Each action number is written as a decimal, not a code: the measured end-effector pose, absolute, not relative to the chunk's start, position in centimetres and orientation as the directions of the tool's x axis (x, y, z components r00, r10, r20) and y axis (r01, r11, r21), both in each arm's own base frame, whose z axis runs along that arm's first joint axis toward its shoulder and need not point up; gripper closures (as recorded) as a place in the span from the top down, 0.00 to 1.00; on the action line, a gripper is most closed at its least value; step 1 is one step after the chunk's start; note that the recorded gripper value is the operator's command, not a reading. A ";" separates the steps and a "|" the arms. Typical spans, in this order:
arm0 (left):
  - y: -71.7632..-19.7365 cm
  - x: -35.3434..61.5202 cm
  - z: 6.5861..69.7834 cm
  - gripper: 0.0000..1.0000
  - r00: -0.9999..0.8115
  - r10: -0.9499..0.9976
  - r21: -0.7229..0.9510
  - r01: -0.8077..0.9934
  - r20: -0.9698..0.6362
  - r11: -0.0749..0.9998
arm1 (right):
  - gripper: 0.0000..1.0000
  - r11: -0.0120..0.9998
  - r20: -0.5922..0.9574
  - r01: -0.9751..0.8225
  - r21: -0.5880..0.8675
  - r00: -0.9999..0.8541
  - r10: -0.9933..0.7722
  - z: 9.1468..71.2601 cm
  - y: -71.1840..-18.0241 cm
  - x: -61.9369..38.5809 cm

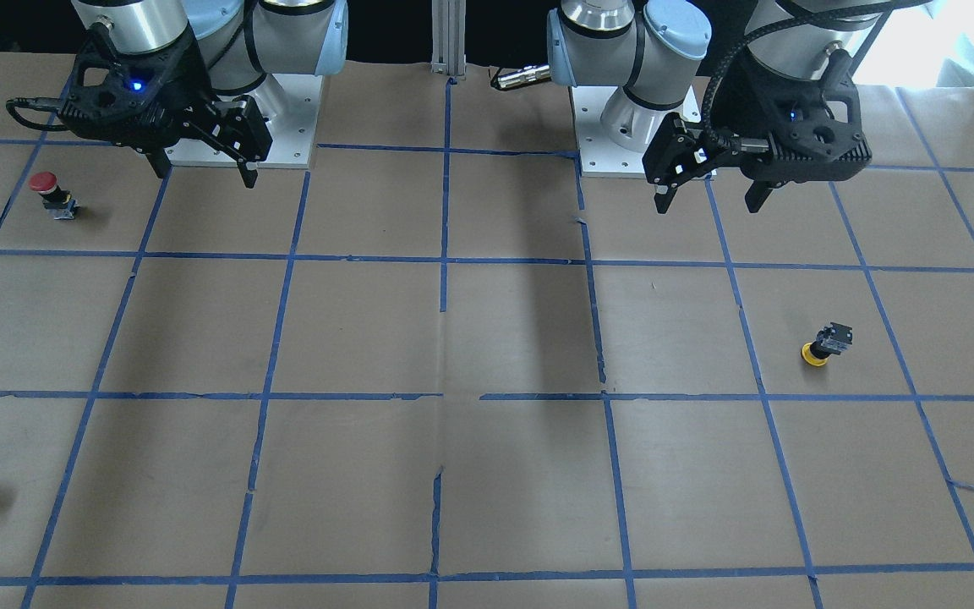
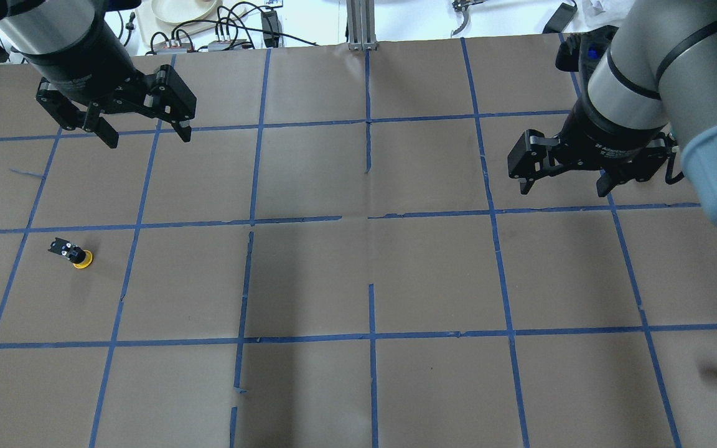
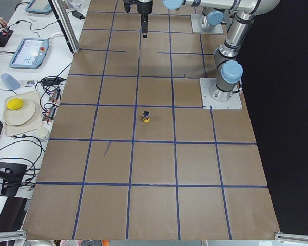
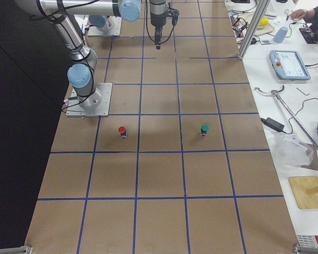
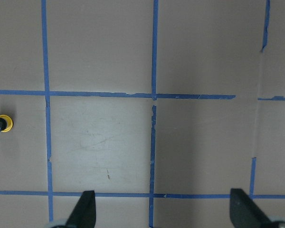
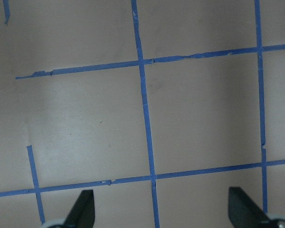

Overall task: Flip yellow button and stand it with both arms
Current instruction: 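Lower the left gripper onto the yellow-rimmed button lying on the table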

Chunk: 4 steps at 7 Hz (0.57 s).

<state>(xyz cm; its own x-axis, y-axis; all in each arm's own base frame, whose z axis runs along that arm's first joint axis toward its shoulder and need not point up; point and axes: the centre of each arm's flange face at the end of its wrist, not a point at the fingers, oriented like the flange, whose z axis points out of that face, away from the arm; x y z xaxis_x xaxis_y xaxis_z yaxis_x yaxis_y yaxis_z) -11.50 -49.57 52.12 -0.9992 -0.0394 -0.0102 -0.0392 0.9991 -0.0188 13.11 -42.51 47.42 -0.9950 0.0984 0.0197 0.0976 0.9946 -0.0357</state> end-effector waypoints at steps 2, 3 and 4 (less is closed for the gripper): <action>-49.6 -11.0 51.9 1.00 -0.997 -0.039 -0.014 -0.038 -0.063 0.999 | 1.00 0.995 0.021 0.098 -0.037 -0.995 0.098 47.5 -42.5 13.1; -49.5 -10.8 51.5 1.00 -0.997 -0.037 -0.006 -0.037 -0.071 0.999 | 1.00 0.995 0.021 0.098 -0.037 -0.995 0.098 47.5 -42.5 13.1; -49.6 -10.2 50.8 1.00 -0.997 -0.012 0.010 -0.013 -0.072 1.000 | 1.00 0.995 0.021 0.097 -0.037 -0.995 0.098 47.5 -42.4 13.1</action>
